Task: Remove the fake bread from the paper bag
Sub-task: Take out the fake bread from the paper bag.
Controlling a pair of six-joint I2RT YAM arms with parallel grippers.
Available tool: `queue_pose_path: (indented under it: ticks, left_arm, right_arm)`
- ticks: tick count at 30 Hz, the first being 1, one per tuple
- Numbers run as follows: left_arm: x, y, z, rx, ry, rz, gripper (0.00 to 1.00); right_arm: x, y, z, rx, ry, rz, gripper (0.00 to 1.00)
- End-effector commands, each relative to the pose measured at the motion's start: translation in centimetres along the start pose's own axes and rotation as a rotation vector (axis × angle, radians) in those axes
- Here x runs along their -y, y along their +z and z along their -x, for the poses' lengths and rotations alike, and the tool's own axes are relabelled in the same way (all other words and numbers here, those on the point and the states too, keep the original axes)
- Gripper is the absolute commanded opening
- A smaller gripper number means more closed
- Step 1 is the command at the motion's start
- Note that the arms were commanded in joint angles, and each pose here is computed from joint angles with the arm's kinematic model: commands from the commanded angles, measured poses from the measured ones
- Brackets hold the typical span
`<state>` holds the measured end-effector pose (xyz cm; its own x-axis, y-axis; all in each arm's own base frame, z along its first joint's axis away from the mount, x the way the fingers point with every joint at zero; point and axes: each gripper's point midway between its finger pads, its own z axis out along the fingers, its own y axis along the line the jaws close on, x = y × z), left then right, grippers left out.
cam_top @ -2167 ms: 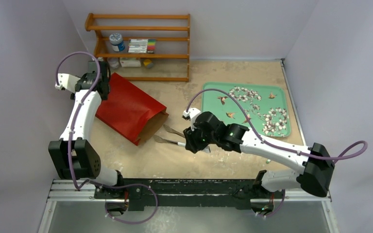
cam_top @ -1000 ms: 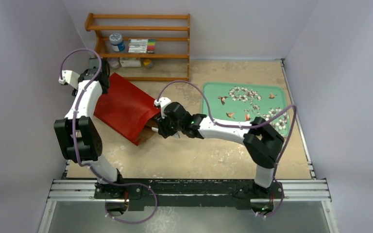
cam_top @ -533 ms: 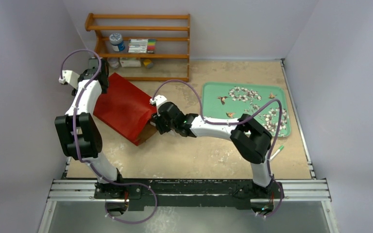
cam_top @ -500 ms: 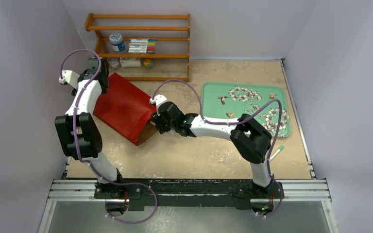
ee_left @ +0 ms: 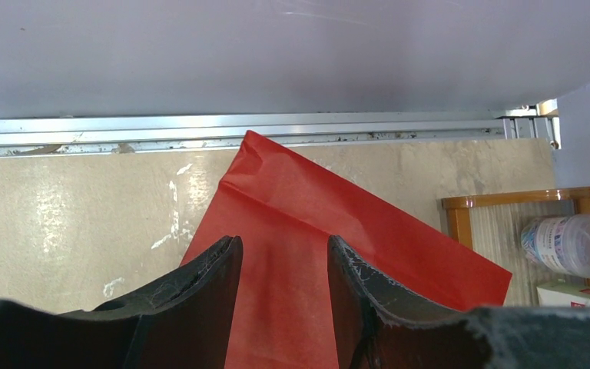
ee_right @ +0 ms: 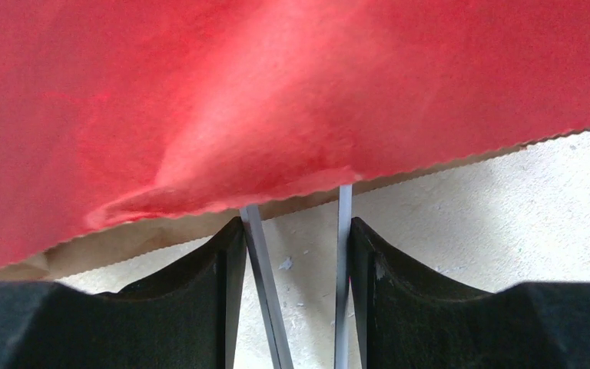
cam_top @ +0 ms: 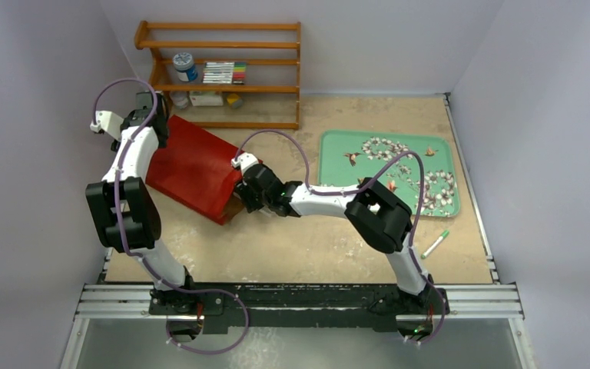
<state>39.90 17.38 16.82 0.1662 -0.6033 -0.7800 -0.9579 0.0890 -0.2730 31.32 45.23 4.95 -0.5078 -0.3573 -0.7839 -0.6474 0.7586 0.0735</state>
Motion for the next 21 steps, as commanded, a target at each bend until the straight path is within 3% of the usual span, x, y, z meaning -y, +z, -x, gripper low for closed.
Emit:
queue_pose_path:
  ticks: [1, 7, 11, 21]
  left_arm:
    - [1.3, -0.1, 1.4, 0.023, -0.033, -0.032, 0.45]
    - [0.7, -0.1, 1.4, 0.027, -0.027, -0.027, 0.45]
    - [0.4, -0.2, 1.4, 0.028, -0.026, -0.025, 0.45]
    - [-0.2, -0.5, 1.6, 0.026, -0.028, -0.023, 0.45]
  right_arm:
    - [-0.2, -0.3, 5.6, 0.158, 0.029, -0.015, 0.49]
    - [-0.5, 0.1, 5.8, 0.162, 0.033, 0.0, 0.47]
    - [-0.8, 0.5, 5.3, 0.144, 0.031, 0.014, 0.25]
    - [-0.7, -0.9, 4.6, 0.137, 0.052, 0.03, 0.16]
